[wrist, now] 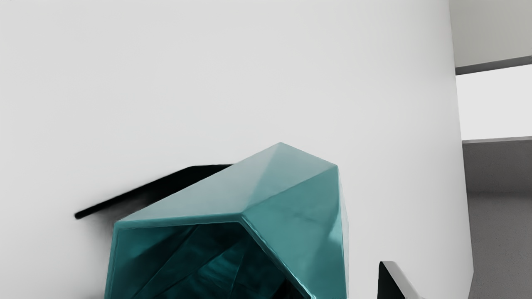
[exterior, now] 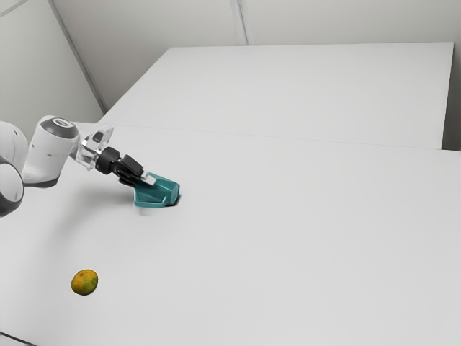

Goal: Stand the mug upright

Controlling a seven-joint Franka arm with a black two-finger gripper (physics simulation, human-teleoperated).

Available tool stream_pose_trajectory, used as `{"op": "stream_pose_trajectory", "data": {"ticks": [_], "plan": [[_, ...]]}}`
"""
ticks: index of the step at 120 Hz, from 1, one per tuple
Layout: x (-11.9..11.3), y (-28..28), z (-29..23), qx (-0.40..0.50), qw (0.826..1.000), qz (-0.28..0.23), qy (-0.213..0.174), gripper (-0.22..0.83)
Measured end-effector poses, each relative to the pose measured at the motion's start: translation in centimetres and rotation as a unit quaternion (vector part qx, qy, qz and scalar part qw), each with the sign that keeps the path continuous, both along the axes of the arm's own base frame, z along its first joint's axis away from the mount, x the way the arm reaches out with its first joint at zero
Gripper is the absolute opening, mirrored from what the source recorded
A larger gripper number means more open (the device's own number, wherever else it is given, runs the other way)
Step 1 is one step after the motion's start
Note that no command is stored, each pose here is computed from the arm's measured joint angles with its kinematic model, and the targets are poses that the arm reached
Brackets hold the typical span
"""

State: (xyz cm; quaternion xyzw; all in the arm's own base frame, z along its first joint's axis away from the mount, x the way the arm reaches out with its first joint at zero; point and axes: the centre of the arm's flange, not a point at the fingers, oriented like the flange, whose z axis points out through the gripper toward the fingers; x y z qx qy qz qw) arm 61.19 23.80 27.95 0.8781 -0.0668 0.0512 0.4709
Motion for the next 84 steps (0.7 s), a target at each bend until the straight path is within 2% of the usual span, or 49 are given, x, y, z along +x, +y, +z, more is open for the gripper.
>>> {"op": "stream_pose_trajectory", "data": {"ticks": [14,28,84], "plan": [[0.0,0.0,0.1,-0.001,1.000,0.000,-0.001,-0.04],[0.1,0.0,0.1,0.000,1.000,0.001,-0.003,-0.10],[0.3,-0.2,2.3,0.021,1.000,-0.005,-0.017,-0.16]]}}
